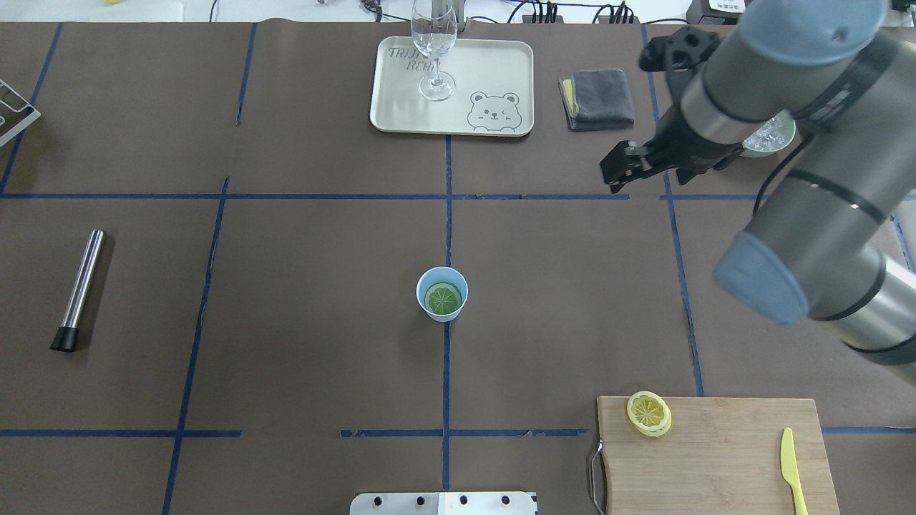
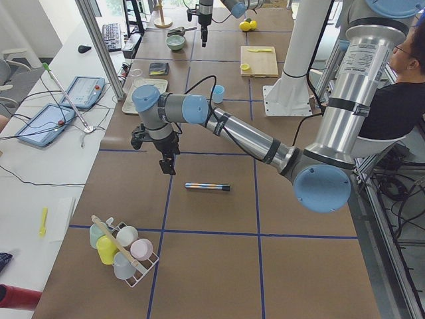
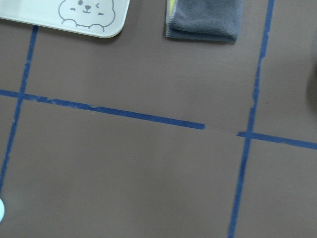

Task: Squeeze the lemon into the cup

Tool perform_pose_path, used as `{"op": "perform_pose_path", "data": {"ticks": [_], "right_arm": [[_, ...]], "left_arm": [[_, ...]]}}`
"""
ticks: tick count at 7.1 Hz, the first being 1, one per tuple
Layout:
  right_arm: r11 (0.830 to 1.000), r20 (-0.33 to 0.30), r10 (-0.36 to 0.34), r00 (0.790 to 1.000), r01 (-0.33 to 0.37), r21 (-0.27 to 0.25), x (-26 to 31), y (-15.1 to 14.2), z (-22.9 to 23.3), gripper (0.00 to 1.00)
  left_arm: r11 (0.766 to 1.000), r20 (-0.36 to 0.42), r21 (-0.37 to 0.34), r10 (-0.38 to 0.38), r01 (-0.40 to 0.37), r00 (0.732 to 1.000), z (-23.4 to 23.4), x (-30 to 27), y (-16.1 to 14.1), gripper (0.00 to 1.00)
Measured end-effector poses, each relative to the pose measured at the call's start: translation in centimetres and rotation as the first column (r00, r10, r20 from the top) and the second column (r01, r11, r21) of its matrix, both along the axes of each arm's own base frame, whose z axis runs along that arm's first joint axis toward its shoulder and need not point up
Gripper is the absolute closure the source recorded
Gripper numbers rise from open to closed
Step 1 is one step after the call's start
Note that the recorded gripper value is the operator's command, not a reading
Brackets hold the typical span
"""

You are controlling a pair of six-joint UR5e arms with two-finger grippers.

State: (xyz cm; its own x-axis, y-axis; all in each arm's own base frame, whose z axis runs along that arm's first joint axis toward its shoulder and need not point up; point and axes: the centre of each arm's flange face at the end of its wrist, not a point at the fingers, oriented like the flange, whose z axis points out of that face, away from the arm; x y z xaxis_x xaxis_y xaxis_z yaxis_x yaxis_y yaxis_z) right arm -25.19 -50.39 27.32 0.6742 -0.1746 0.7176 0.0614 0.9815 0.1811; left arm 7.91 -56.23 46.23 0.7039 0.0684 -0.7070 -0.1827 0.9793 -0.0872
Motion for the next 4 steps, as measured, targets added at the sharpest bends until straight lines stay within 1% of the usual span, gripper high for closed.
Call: {"op": "perform_pose_path", "data": {"ticks": [1, 2, 3, 4], "right_arm": [[0.999, 0.019, -0.035, 0.999, 0.035, 0.001, 5.3, -0.9, 3.5, 0.00], [0.998, 0.044, -0.057, 0.997, 0.057, -0.002, 10.5, -1.1, 7.2, 0.00], [0.998, 0.073, -0.060, 0.996, 0.061, -0.017, 14.3, -0.7, 10.1, 0.00], [0.998, 0.088, -0.053, 0.995, 0.057, -0.037, 16.4, 0.0, 12.1, 0.00]], "left_arm": [[0.998, -0.016, -0.036, 0.050, -0.051, 0.999, 1.0, 3.1, 0.3, 0.00], [0.992, -0.022, -0.070, 0.107, -0.108, 0.994, 2.6, 6.6, 0.7, 0.00], [0.984, -0.024, -0.092, 0.148, -0.149, 0.989, 5.0, 9.2, 0.8, 0.00], [0.981, -0.032, -0.101, 0.164, -0.167, 0.986, 8.1, 10.8, 0.4, 0.00]]}}
